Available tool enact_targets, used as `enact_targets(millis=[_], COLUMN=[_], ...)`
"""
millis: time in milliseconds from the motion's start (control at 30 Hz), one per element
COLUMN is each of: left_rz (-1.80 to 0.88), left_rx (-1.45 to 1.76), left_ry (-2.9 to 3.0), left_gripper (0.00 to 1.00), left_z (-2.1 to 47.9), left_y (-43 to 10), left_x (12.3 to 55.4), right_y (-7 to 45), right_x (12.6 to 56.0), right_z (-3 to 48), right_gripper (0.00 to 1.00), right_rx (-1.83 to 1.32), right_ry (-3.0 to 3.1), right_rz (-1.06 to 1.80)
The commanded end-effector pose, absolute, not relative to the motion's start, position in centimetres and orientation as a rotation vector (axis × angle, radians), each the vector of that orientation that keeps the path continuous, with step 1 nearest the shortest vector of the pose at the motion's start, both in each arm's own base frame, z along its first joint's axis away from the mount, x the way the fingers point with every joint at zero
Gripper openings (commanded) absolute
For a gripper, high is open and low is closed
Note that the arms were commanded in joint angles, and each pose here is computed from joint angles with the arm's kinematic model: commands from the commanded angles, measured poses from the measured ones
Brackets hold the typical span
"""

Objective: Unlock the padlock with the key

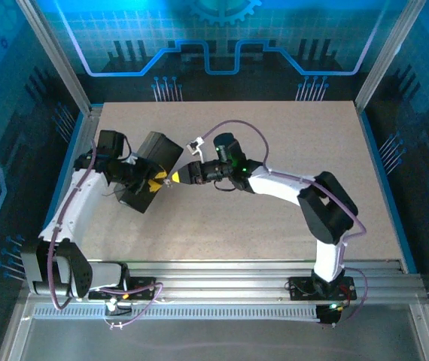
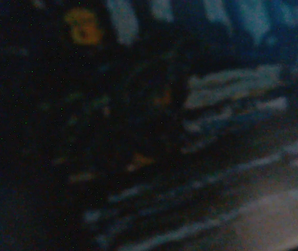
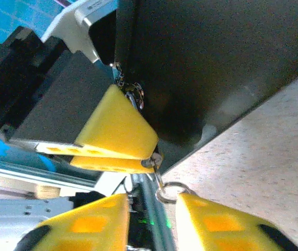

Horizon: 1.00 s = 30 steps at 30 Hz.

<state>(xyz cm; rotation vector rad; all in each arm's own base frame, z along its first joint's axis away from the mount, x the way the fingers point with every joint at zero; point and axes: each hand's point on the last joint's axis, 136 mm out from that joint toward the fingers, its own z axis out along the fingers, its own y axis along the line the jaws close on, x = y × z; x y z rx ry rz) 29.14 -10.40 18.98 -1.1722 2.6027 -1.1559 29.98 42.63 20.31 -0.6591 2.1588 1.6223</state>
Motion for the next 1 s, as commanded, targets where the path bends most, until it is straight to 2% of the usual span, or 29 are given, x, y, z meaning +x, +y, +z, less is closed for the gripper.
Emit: enact_targets(millis=[0, 100, 267, 433, 733, 967], left_rz=[-1.185, -1.201, -1.181, -1.18, -1.18, -1.19], left_rx=[-1.223, -1.268, -1.319, -1.343, -1.367, -1.394], left_ry=[2.613, 2.631, 2.661, 2.671, 2.685, 2.677], left_gripper=[0.0, 0.0, 0.0, 0.0, 0.0, 0.0], left_z=[19.5, 19.3, 19.0, 19.1, 18.8, 18.8], left_y=[-10.5, -10.7, -10.8, -10.8, -10.9, -10.9], left_x=[29.2, 29.2, 29.0, 28.9, 28.8, 29.1], right_y=[39.3, 37.5, 35.4, 37.3, 42.7, 44.3], right_x=[29.4, 29.1, 31.6, 31.7, 29.3, 28.3], right_z=[17.4, 16.6, 17.0, 20.1, 21.0, 20.5], right_gripper=[0.38, 0.4, 0.37, 0.38, 0.37, 0.33], right_rx=[-0.845, -1.009, -1.108, -1.176, -1.326, -1.385], right_ry=[2.212, 2.166, 1.883, 1.423, 1.043, 0.972], right_rz=[1.326, 1.104, 0.537, 0.254, 0.095, 0.098])
